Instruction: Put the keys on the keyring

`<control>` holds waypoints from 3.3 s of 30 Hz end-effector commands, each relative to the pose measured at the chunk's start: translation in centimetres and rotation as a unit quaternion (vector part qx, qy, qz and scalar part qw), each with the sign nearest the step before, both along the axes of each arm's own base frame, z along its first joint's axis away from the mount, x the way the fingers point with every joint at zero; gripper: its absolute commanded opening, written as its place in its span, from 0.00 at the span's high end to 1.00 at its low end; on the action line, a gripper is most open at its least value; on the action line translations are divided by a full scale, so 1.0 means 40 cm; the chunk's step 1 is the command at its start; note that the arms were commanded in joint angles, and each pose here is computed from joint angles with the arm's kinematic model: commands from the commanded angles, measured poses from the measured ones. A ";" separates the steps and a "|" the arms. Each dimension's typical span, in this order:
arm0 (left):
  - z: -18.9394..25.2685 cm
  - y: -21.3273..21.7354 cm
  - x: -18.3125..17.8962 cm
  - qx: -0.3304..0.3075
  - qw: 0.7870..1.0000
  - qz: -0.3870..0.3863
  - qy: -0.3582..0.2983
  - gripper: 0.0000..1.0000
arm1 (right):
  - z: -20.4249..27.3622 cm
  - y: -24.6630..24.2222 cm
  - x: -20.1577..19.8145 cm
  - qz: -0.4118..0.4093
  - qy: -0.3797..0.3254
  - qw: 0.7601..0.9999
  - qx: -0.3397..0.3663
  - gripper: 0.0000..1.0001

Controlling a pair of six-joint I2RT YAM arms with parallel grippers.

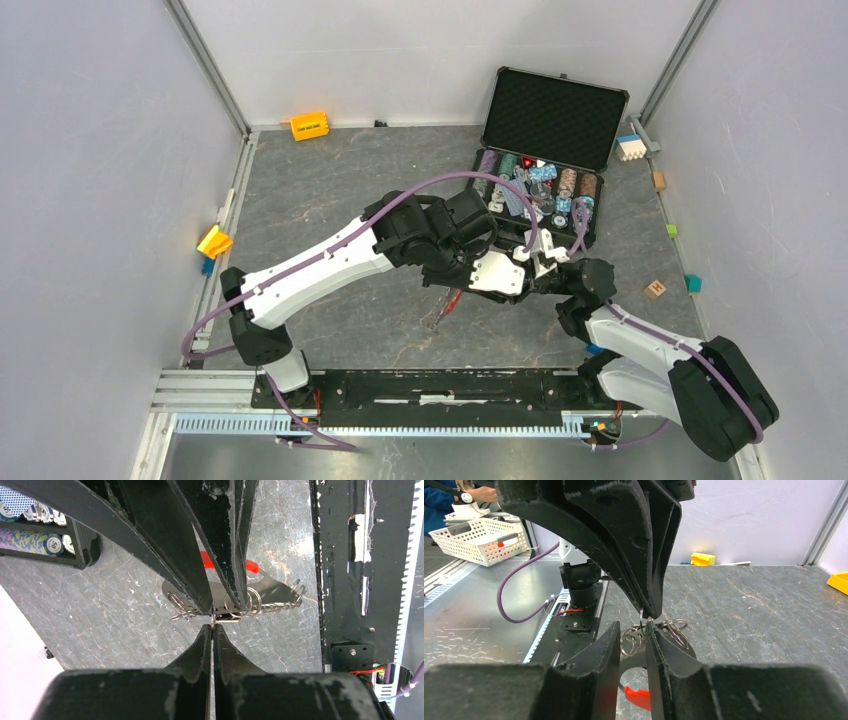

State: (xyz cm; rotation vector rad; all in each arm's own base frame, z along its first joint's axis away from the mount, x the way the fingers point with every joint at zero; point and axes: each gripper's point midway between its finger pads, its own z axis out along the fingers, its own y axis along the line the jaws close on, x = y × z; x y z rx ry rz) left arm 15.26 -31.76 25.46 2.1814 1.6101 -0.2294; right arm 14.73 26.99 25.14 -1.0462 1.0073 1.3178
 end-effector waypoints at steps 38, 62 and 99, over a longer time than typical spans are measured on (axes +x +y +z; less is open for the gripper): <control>0.010 -0.049 -0.007 -0.034 0.999 0.020 0.028 0.98 | 0.039 0.022 0.019 -0.010 -0.018 1.000 0.003 0.82; 0.002 -0.044 -0.012 -0.030 0.999 0.021 0.033 0.98 | 0.046 0.020 0.017 -0.008 -0.021 1.000 0.003 0.85; 0.029 0.004 0.040 -0.049 0.997 0.054 0.013 0.63 | 0.044 0.004 0.057 -0.033 -0.003 0.999 -0.019 1.00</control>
